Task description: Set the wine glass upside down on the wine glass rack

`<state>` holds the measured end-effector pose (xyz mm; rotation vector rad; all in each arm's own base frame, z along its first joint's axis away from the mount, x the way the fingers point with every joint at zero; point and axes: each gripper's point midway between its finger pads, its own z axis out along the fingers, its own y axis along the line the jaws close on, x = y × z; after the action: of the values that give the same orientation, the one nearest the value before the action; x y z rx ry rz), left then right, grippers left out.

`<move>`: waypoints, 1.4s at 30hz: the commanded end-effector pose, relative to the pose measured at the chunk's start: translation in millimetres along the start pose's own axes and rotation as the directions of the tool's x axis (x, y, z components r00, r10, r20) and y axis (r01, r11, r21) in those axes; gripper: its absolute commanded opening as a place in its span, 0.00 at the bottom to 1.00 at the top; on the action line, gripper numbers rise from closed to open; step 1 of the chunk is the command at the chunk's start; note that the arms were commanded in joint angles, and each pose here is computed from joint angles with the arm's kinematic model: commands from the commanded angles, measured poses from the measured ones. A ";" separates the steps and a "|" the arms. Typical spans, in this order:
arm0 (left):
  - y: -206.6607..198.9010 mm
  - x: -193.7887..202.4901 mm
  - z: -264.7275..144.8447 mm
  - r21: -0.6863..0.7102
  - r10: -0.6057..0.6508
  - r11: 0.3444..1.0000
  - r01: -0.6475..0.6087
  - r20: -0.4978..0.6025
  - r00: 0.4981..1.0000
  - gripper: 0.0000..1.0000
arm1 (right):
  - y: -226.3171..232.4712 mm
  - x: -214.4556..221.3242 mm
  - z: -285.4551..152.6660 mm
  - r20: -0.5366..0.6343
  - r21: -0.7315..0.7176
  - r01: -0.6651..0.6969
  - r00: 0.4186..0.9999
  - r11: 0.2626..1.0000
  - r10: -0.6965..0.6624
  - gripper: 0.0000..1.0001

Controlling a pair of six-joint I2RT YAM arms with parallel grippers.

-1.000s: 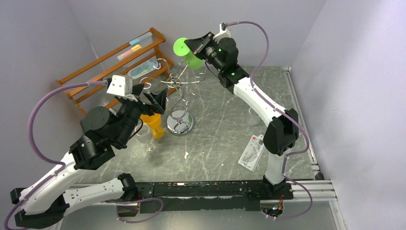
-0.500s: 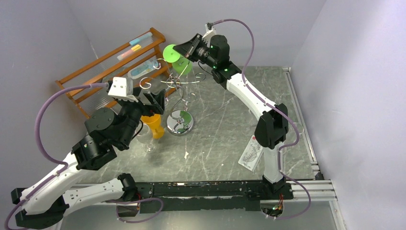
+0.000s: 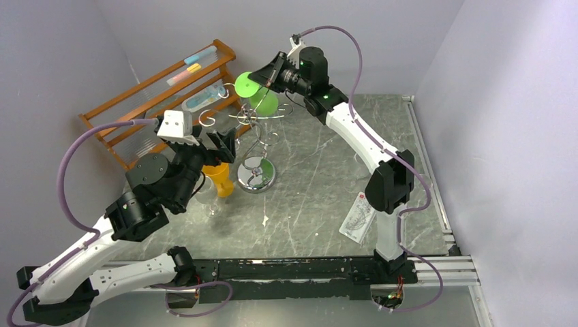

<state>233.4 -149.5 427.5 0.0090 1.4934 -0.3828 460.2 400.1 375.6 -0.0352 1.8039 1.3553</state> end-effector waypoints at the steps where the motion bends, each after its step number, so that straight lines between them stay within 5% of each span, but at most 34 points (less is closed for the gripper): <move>1: 4.8 6.4 -1.8 -0.021 0.006 1.000 -0.006 -0.016 1.000 0.92 | 27.5 -6.0 -17.5 -0.023 -0.039 0.039 0.999 0.998 -0.040 0.00; 26: 6.6 11.7 -3.8 -0.024 0.002 1.000 -0.002 -0.033 0.999 0.92 | 9.3 -42.0 -41.9 0.131 0.152 0.086 0.986 0.985 -0.107 0.00; 36: 7.0 13.4 -4.2 -0.025 0.005 1.000 -0.006 -0.040 0.999 0.92 | -5.3 -27.7 -13.1 0.064 0.099 0.112 0.991 0.989 -0.119 0.00; 42: 6.6 12.7 -3.7 -0.025 0.008 1.000 -0.009 -0.040 0.999 0.92 | -4.8 -24.5 -12.9 0.045 0.090 0.122 0.991 0.988 -0.126 0.15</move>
<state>231.9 -148.3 418.1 0.0049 1.5253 -0.3813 472.0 376.4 368.7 -0.0137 1.8383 1.1645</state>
